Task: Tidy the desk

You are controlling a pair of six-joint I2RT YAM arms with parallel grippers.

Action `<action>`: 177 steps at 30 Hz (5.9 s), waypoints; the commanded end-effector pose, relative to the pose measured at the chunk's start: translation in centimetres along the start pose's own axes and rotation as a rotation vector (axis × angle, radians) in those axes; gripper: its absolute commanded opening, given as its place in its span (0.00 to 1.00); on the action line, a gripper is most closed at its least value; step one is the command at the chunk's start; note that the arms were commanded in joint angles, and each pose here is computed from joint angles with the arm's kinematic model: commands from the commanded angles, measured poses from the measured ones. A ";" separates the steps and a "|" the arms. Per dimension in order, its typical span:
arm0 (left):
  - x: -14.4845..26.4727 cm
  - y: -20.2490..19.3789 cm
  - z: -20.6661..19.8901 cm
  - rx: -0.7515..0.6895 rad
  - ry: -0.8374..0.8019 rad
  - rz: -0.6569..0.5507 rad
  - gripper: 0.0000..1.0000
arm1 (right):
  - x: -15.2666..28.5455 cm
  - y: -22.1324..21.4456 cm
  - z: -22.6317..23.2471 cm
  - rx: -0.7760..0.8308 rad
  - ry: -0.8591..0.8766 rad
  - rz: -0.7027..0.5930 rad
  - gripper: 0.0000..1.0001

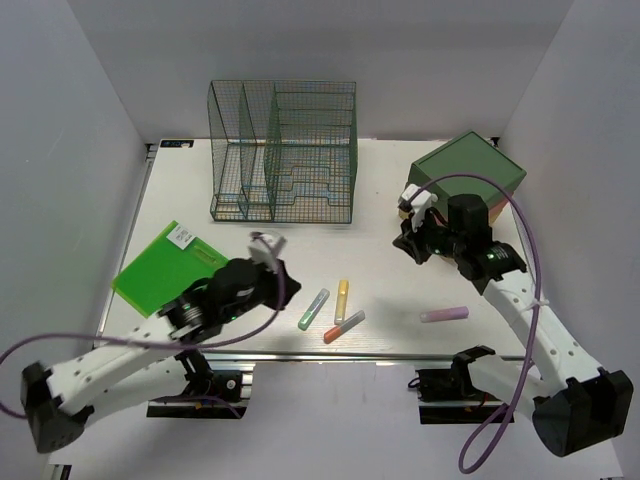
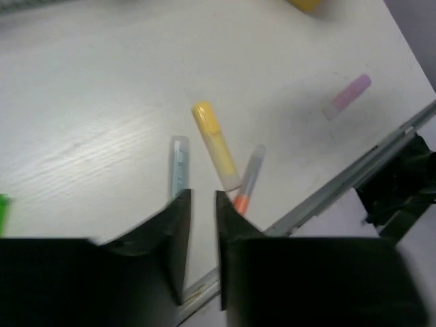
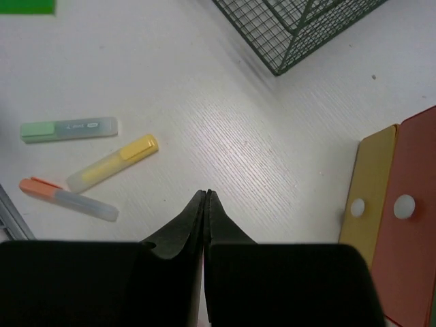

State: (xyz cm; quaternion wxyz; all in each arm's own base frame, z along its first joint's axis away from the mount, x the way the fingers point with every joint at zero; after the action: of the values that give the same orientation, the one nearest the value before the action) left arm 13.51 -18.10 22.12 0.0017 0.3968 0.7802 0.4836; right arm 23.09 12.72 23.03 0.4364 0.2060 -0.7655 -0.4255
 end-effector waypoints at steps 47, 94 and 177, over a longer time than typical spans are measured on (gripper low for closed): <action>-40.7 -3.8 -8.5 0.896 -0.382 -0.195 0.58 | 6.9 3.5 -7.6 -0.107 -0.778 -0.311 0.04; -38.4 -5.1 -8.7 0.933 -0.397 -0.062 0.22 | 6.4 2.8 -7.4 -0.093 -0.776 -0.298 0.04; -1.6 3.8 0.6 -0.313 -0.016 -0.062 0.83 | 2.8 -20.0 4.4 0.705 0.460 0.587 0.78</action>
State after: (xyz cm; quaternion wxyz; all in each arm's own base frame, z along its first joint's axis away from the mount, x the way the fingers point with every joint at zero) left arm 17.21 -17.82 24.02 0.0781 0.3695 0.7094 0.5950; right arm 15.99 1.92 7.46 0.6021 0.2034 -0.7711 0.0384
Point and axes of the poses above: each gripper's point midway between its finger pads, its own x axis back along the fingers, its own z axis along the line the jaws close on, y = z × x, the point moved 6 cm from there along x, back along the fingers, and after that the axes turned 13 degrees about x, right-handed, at the moved point
